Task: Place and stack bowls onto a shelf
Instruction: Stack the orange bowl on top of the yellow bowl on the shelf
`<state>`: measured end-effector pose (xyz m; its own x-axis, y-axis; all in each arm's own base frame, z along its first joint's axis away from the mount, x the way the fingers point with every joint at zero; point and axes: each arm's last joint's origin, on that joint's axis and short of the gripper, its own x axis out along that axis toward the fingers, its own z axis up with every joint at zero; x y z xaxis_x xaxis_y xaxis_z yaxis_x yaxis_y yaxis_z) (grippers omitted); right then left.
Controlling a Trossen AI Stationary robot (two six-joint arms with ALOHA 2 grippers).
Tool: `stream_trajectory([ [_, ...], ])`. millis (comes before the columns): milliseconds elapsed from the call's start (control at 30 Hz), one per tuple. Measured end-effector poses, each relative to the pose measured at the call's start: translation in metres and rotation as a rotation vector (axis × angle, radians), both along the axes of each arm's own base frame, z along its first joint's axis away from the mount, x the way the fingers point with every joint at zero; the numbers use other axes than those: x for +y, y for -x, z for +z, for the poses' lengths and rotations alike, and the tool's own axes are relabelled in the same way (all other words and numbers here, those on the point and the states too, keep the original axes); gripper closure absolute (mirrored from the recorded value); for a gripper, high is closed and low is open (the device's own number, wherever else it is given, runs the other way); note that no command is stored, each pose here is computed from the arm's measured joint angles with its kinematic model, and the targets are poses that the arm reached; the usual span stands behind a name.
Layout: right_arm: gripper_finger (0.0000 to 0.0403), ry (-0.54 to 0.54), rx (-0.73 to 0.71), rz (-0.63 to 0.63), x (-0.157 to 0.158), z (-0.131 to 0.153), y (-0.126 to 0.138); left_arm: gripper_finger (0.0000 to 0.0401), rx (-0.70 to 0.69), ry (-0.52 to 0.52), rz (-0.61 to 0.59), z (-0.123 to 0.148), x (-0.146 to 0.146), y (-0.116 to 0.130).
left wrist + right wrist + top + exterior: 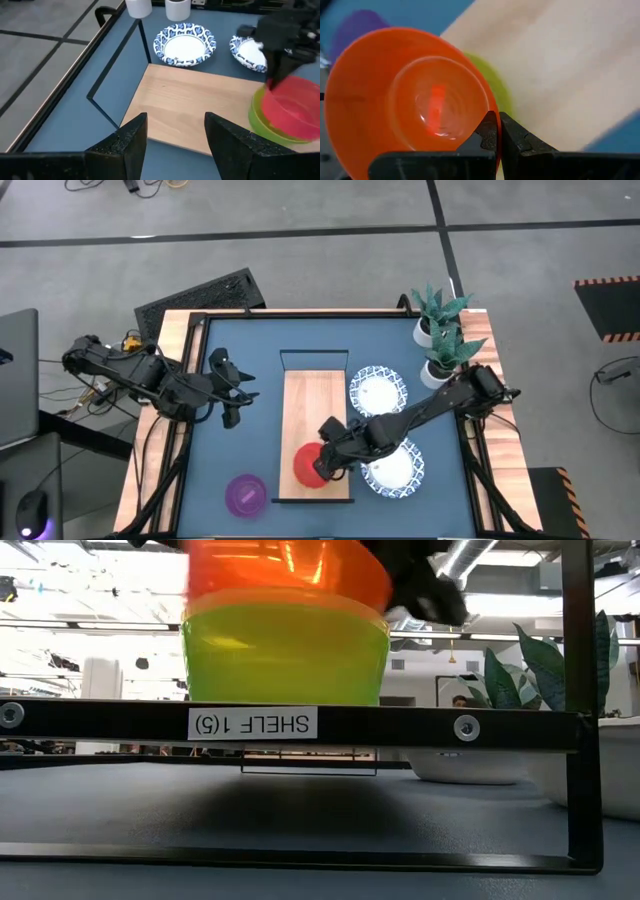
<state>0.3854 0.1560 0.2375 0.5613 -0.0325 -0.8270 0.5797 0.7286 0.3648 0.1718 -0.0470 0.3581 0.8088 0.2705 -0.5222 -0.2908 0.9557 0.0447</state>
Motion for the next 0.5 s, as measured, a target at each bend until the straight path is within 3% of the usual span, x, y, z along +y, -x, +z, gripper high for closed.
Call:
stream_trajectory([
  [367, 0.0380, -0.024, 0.046, 0.013, -0.0016, -0.0030, 0.0011, 0.0218, 0.010, -0.003, 0.002, -0.0009, 0.0002, 0.0004],
  [500, 0.0359, -0.050, 0.061, 0.029, -0.0011, -0.0034, 0.0016, 0.0218, 0.011, 0.003, 0.003, -0.0011, 0.0002, 0.0007],
])
